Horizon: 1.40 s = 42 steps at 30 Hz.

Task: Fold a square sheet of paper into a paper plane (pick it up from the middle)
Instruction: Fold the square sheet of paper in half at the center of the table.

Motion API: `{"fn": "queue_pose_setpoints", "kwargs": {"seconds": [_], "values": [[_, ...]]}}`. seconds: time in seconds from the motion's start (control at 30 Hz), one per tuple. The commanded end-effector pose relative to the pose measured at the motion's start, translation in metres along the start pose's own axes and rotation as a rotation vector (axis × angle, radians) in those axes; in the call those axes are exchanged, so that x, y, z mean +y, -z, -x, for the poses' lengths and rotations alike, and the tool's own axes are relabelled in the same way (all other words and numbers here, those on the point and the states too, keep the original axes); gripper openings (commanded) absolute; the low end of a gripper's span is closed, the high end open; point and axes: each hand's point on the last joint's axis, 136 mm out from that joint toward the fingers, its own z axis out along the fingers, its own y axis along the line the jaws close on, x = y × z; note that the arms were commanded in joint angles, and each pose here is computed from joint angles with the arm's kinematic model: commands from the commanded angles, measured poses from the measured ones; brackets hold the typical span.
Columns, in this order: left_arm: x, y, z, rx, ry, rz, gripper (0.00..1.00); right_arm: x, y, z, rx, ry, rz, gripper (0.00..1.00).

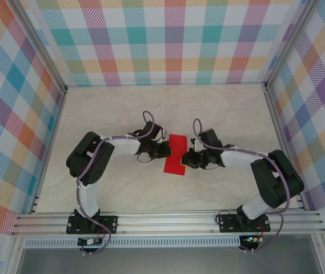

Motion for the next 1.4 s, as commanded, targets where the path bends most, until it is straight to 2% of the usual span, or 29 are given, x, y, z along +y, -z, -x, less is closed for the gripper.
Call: {"fn": "queue_pose_setpoints", "kwargs": {"seconds": [0.0, 0.1, 0.4, 0.77, 1.0, 1.27, 1.37], "values": [[0.038, -0.013, -0.035, 0.118, 0.043, 0.137, 0.00, 0.001, 0.000, 0.019, -0.025, -0.002, 0.028, 0.09], [0.038, -0.013, -0.036, 0.120, 0.041, 0.140, 0.00, -0.002, -0.008, 0.022, -0.002, -0.011, 0.029, 0.09], [0.043, -0.015, -0.039, 0.132, 0.045, 0.153, 0.00, -0.047, -0.030, 0.006, 0.044, -0.086, -0.080, 0.08], [0.044, -0.014, -0.039, 0.134, 0.043, 0.163, 0.00, -0.002, -0.004, 0.042, -0.038, 0.005, -0.023, 0.08], [0.046, -0.014, -0.041, 0.139, 0.046, 0.168, 0.00, -0.019, -0.016, 0.055, -0.036, -0.015, -0.046, 0.07], [0.047, -0.014, -0.041, 0.139, 0.041, 0.174, 0.00, -0.048, -0.029, 0.043, 0.004, -0.075, -0.103, 0.07], [0.048, -0.014, -0.042, 0.141, 0.042, 0.178, 0.00, -0.039, -0.023, 0.047, -0.007, -0.066, -0.087, 0.08]]}}
